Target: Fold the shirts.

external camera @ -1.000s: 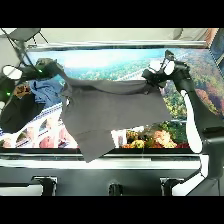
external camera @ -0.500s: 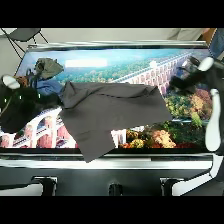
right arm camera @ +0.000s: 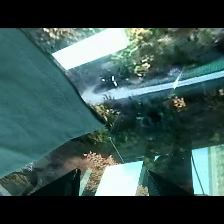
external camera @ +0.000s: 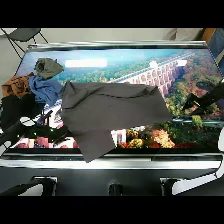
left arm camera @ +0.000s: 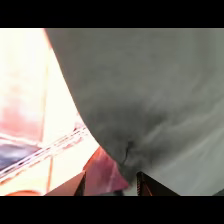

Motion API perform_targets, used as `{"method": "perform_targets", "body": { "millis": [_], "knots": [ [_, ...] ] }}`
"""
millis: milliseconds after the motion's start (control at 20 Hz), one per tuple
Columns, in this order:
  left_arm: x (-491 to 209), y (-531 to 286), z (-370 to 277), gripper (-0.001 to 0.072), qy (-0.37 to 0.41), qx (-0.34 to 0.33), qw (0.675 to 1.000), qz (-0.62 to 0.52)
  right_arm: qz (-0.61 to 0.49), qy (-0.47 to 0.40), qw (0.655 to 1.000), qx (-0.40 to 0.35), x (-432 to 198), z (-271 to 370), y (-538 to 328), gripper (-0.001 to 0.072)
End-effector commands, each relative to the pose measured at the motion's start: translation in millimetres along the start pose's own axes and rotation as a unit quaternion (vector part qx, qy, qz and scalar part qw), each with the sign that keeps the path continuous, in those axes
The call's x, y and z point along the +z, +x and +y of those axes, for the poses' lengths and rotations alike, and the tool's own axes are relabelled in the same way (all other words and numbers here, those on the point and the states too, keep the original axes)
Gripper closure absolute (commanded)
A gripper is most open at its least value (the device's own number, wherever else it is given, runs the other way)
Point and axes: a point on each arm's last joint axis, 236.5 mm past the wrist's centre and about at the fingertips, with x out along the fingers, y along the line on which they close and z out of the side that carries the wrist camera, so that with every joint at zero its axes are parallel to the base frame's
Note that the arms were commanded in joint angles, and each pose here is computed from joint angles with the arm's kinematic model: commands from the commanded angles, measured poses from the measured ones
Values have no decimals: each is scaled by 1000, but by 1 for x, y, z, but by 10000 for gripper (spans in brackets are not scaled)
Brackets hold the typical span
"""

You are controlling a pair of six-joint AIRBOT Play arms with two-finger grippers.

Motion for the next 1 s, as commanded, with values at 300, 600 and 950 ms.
{"method": "perform_targets", "body": {
  "millis": [300, 600, 950],
  "knots": [
    [28, 19, -7, 679, -33, -21, 997, -71, 80, -19, 994, 68, -8, 10, 73, 157],
    [31, 17, -8, 680, -29, -21, 996, -80, 88, 2, 989, 115, 1, 26, 97, 163],
    [41, -8, -29, 684, 11, -28, 995, -95, 73, -21, 993, 93, 2, 58, 96, 666]
  ]
}}
